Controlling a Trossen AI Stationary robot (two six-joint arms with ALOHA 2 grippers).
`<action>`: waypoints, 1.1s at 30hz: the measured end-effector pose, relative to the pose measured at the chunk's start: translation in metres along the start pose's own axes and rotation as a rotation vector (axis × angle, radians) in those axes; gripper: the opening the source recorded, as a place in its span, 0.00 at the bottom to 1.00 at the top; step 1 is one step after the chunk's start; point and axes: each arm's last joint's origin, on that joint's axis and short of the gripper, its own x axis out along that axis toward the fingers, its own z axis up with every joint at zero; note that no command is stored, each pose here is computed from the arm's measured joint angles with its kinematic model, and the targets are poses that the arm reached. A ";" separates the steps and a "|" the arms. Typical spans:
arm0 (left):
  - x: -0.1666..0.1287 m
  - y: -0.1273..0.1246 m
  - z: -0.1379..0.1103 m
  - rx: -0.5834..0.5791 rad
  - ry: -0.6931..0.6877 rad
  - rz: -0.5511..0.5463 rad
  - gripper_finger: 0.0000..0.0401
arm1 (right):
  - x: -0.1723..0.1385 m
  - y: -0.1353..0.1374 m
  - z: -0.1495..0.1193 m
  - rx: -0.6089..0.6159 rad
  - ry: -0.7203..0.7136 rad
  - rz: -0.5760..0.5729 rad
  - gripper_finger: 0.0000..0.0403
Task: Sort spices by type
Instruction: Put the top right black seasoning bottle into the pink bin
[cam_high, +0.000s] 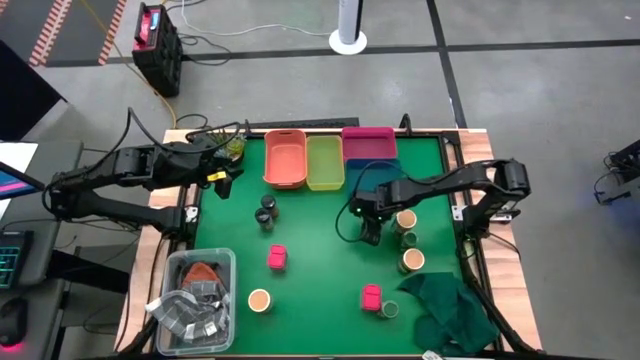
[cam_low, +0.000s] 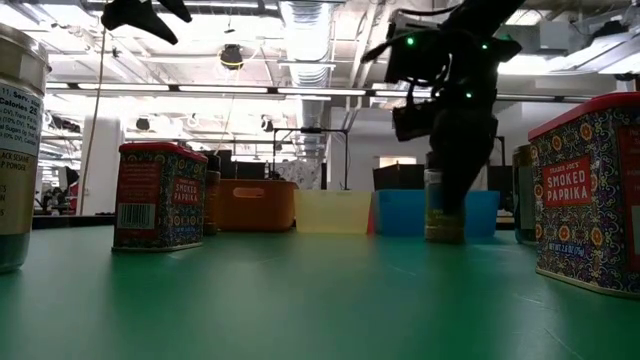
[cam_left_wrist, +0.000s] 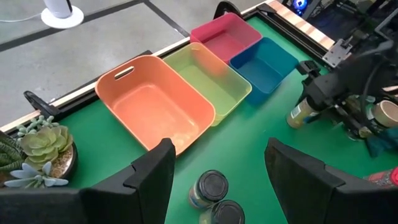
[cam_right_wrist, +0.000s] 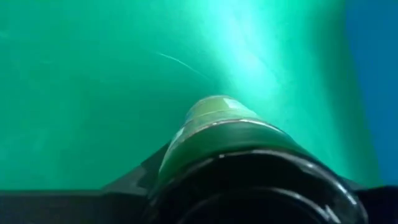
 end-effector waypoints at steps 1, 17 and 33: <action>0.000 0.000 0.000 0.000 0.000 0.000 0.59 | -0.001 0.002 0.002 -0.008 -0.005 0.003 0.50; 0.000 0.000 0.000 -0.005 0.002 0.001 0.59 | -0.099 -0.017 0.056 -0.064 -0.069 -0.060 0.53; 0.022 -0.011 -0.001 -0.003 0.039 0.026 0.59 | -0.104 -0.154 0.076 0.317 -0.138 -0.261 0.52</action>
